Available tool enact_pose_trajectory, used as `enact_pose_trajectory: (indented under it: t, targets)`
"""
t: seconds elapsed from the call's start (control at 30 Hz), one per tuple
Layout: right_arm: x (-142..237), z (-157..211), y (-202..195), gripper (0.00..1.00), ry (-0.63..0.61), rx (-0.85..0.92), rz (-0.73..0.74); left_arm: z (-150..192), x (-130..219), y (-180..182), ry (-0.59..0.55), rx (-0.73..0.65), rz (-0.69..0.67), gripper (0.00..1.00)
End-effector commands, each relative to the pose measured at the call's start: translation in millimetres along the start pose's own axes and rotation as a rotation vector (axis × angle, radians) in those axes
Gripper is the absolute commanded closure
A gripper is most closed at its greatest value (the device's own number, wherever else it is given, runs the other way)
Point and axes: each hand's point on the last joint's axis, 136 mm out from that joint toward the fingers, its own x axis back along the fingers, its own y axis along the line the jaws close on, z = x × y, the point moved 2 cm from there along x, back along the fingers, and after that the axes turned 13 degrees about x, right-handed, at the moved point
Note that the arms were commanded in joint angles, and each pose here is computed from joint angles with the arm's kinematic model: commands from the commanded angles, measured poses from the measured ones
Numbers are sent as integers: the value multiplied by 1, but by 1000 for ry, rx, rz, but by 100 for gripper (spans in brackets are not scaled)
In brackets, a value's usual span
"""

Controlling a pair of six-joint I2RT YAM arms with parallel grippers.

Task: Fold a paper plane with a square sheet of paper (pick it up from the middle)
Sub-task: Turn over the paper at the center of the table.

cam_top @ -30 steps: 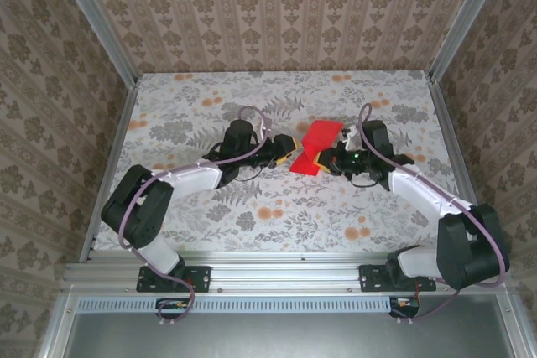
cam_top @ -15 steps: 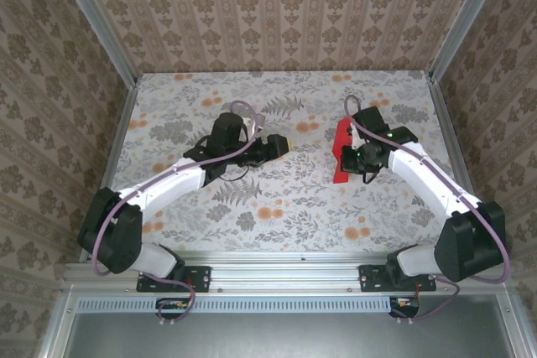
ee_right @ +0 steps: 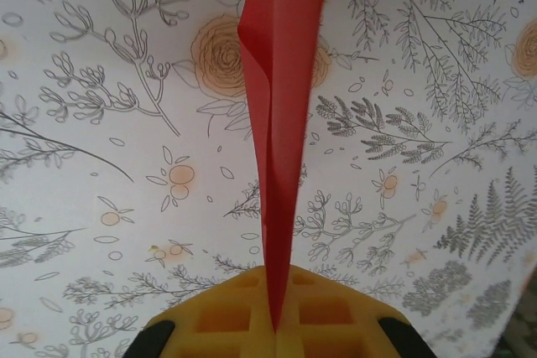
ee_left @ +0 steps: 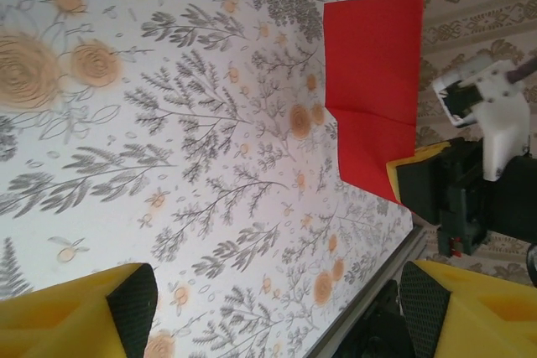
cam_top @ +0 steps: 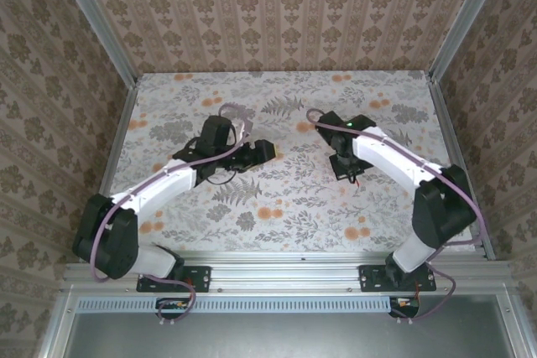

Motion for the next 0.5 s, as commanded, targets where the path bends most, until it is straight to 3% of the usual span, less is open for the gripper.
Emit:
enact_pose_trajectory:
  t: [0.0,0.23,0.37,0.47]
  targets:
    - [2,0,3,92,49,45,83,13,14,8,29,-17,-13,21]
    - [-12,-21,52,84,96,143,66,21,23,21,30,13,-16,21]
    - [-10,-32,77,74,78,180,54,25,26,21,48,18,-9,21]
    - [-6,-40,100,72,40,187,-32,30,29,19,60,18,3,21]
